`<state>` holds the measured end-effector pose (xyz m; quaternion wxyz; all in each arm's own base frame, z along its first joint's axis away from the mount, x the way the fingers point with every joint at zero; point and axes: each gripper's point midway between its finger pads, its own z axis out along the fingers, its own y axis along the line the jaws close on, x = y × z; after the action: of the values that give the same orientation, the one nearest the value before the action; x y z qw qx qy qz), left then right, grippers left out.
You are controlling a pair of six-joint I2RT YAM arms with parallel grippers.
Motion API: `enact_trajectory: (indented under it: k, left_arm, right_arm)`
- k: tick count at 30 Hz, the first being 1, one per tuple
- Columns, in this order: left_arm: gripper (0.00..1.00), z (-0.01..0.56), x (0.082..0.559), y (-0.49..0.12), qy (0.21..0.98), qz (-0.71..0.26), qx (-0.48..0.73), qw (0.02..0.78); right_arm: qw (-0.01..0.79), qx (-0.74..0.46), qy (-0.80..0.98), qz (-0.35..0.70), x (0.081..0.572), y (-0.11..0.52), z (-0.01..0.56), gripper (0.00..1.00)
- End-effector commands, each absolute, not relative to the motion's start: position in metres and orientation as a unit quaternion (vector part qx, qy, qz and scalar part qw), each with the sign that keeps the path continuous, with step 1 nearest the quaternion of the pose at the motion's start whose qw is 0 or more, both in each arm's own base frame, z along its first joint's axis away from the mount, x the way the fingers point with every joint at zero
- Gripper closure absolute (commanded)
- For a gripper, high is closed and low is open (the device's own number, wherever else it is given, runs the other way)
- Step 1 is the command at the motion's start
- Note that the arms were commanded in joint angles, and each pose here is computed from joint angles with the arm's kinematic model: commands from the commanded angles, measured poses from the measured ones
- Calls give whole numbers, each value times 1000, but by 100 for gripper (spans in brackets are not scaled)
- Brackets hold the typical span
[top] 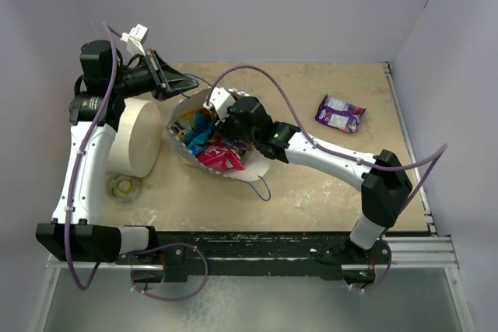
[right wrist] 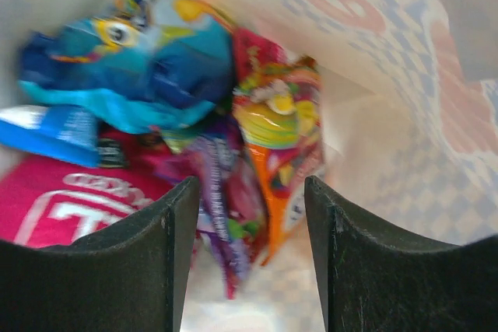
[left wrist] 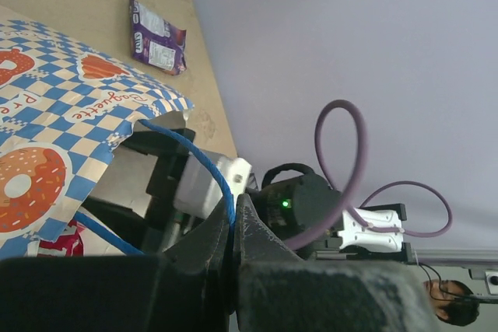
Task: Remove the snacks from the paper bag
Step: Take out the snack from the paper bag.
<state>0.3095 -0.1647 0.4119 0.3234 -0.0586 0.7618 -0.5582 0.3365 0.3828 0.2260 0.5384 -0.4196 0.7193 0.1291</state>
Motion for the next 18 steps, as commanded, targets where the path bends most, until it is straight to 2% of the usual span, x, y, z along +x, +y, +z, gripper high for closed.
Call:
enact_trajectory:
  k: [1, 11, 18]
  left_arm:
    - [100, 444, 289, -168, 736, -576, -16, 356]
    - [100, 444, 286, -168, 737, -576, -15, 354]
    - [100, 443, 284, -168, 737, -575, -12, 354]
  right_arm:
    - [586, -401, 705, 3, 371, 352, 251, 42]
    - [564, -432, 703, -33, 384, 360, 207, 45]
    - [553, -434, 710, -43, 389, 363, 177, 39]
